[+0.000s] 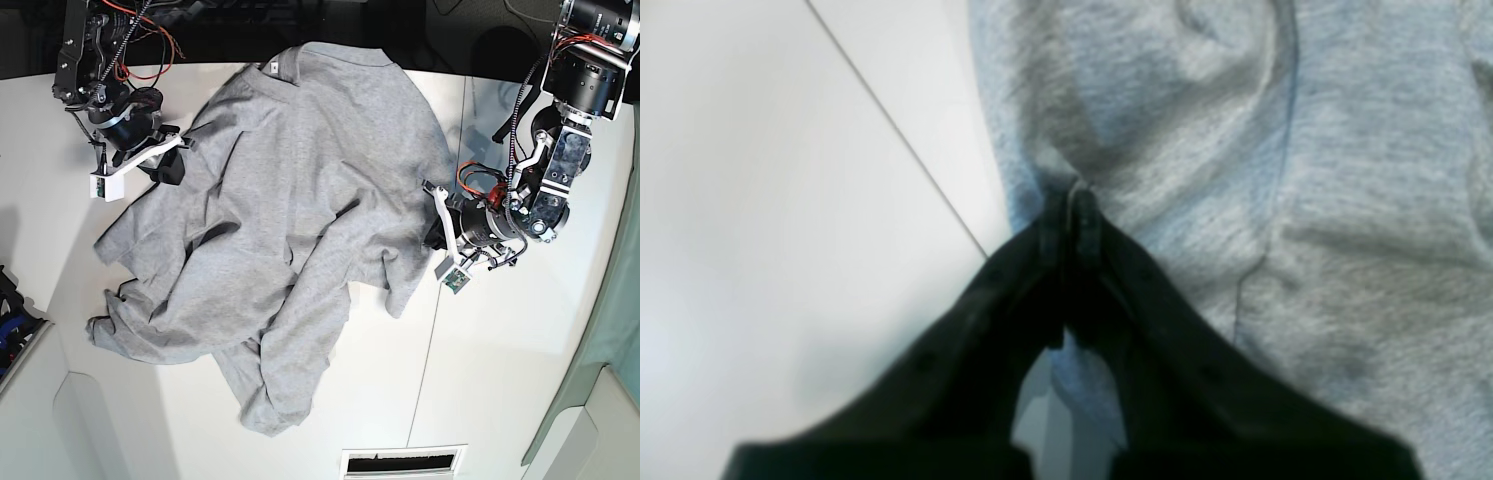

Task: Layout the t-shirt on the table in an organized manner, then fold the t-shirt properly
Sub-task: 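Release with the right gripper and regrasp the shirt's shoulder edge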

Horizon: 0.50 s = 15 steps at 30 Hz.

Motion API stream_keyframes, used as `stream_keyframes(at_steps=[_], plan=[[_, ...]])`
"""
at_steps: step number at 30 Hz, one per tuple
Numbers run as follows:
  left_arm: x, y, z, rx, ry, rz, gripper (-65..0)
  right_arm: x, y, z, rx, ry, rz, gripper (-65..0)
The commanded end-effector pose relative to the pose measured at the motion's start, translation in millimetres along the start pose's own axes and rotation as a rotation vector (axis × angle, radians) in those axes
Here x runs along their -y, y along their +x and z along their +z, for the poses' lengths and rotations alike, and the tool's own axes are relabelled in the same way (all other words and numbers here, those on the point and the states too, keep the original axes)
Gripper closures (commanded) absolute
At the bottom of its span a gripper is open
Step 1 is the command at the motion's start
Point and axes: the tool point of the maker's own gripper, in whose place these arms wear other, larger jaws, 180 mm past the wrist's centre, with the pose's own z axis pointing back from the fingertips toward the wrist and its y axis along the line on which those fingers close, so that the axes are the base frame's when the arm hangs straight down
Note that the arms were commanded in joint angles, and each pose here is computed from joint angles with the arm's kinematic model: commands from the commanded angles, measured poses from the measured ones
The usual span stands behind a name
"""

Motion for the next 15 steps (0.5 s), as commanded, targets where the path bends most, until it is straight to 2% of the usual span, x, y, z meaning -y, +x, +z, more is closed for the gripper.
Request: stream_keyframes(at_steps=[1,5,7,11,15], plan=[[-12,14,4,0.033,0.029,-0.019,0.0,-1,14,1,0.047,0.006,0.011,0.0],[-36,9,7,0.006,0.152,-0.027,0.0,2,31,10,0.098,0.01,0.031,0.0],[-43,7,9,-0.004,0.182,-0.036,0.0,11,47,21,0.147,-0.007,0.039,0.0],[-46,-1,11,-0.039,0.188,-0.038,0.0,37,72,45,0.198,-0.064,0.037,0.0],[-46,-4,11,-0.058,0.186,-0.035,0.0,64,77,61,0.188,-0.12,0.022,0.0]])
